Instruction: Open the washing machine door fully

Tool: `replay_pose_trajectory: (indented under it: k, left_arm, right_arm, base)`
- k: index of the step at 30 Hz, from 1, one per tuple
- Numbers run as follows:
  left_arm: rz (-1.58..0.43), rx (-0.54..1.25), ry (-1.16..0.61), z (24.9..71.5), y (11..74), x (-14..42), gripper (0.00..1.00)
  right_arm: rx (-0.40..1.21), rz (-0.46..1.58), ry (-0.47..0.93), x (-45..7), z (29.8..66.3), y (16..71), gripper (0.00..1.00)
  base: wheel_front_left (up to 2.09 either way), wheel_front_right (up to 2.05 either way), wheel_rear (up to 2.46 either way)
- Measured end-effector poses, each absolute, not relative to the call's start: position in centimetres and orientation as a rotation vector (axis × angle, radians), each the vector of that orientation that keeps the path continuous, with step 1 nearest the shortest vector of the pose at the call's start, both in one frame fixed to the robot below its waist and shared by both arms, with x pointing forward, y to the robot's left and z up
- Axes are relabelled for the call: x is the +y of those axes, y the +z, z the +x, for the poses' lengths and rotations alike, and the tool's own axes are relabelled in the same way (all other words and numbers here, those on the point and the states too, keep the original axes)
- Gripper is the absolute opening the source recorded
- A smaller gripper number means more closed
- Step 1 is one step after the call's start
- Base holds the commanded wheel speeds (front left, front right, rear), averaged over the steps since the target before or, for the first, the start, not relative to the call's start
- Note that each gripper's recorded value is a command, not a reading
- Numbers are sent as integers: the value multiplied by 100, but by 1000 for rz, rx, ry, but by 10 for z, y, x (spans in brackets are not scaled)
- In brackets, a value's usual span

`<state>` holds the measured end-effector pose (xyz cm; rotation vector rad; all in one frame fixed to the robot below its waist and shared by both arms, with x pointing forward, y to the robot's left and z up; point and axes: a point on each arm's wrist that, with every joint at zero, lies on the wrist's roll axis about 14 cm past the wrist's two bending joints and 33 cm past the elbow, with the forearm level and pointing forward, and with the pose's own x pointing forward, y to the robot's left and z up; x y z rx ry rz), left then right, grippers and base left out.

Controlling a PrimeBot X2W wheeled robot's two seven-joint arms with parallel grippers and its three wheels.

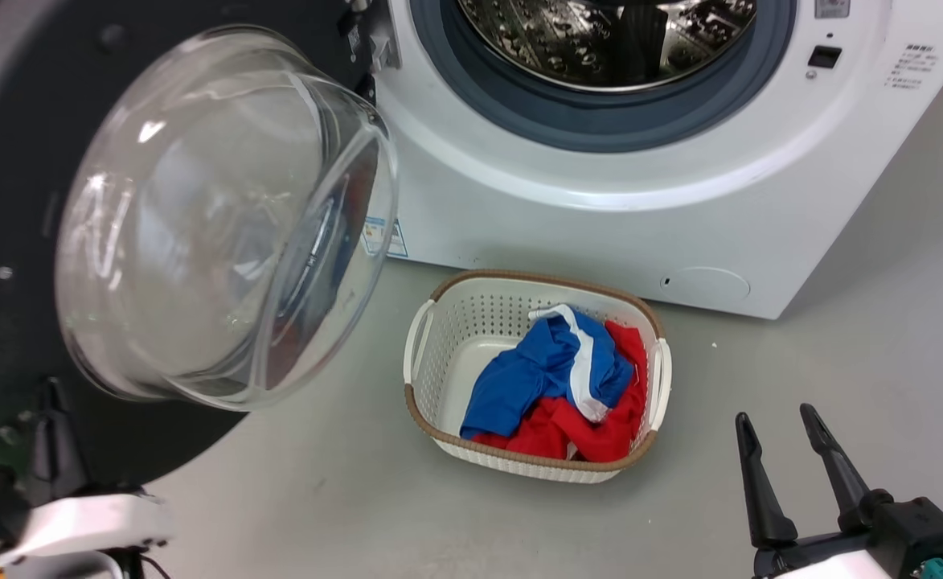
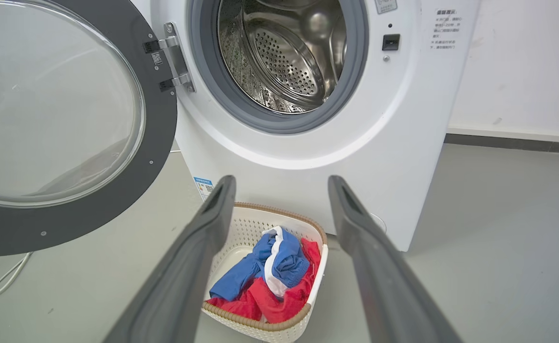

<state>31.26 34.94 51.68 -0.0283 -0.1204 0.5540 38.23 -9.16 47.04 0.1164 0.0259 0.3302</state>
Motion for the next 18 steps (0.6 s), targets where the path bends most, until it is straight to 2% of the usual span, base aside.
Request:
replay_pose_trajectory:
  k: [18]
  left_arm:
    - [76, -95, 693, 328, 520, 419, 0]
  right_arm:
    - [56, 92, 322, -94, 400, 454, 100]
  base:
    - [0, 0, 0]
